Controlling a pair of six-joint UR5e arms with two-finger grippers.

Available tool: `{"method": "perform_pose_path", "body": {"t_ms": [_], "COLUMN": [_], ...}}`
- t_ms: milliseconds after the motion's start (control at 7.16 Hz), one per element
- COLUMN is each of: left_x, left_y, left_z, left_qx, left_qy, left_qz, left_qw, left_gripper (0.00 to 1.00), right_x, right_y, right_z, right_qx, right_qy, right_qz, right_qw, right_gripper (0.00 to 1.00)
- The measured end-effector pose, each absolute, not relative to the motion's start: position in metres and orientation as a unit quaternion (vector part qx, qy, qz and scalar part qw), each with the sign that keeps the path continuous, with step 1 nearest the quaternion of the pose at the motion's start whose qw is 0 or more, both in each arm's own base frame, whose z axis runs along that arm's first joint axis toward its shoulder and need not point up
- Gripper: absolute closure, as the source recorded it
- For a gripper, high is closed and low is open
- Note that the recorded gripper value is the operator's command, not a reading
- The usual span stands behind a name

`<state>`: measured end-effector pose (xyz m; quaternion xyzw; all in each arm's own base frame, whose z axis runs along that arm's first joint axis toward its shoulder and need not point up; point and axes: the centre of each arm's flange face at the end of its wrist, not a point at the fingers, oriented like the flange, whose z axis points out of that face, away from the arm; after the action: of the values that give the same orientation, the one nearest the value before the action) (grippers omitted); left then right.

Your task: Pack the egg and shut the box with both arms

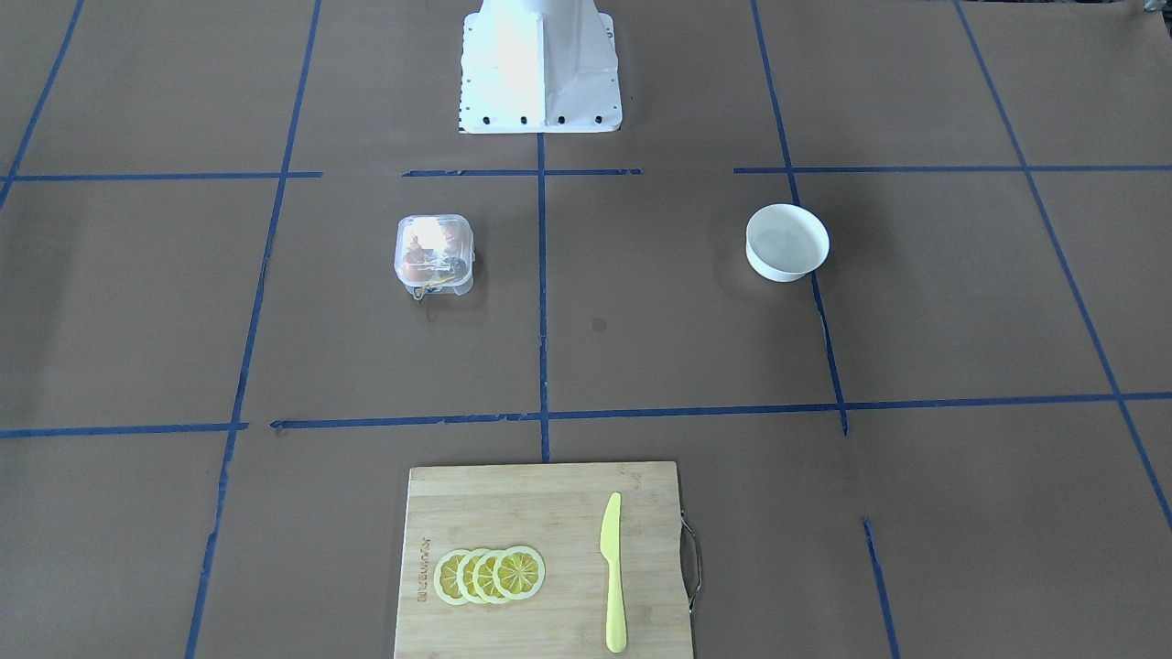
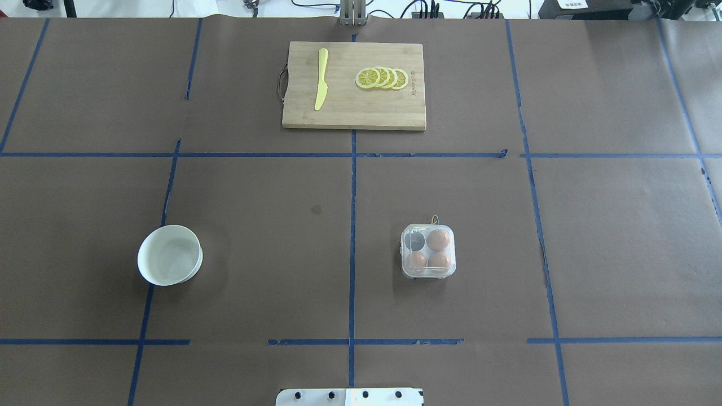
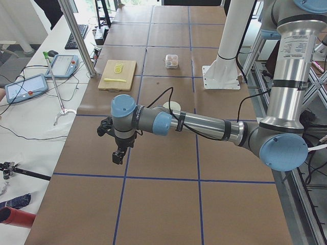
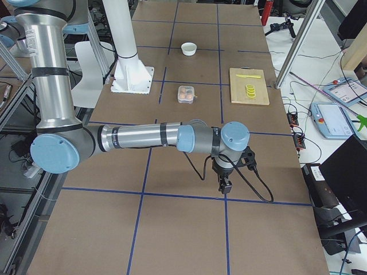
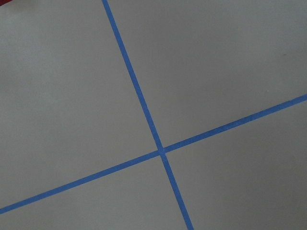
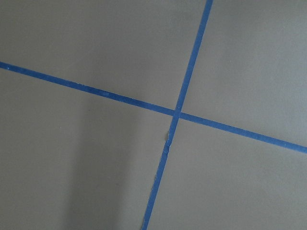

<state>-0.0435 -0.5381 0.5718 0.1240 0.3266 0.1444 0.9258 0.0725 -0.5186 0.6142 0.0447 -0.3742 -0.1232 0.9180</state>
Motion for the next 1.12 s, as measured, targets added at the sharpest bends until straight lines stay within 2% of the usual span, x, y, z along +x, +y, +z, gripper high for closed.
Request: {"method": "perform_pose_path", "body": {"t_ms": [1118], "left_x": [-0.041], "left_y": [-0.509], "left_z": [0.609], "left_qx": [0.039], "left_qy": [0.361], "left_qz": [0.095], "left_qw": [0.927], "left_gripper": [0.00], "right_x": [0.071], "right_y": [-0.514], "right_z": [0.628], "right_qx": [0.030], "right_qy": [-0.378], "right_qz": [-0.117], "right_qw": [0.918], "right_gripper": [0.00]}}
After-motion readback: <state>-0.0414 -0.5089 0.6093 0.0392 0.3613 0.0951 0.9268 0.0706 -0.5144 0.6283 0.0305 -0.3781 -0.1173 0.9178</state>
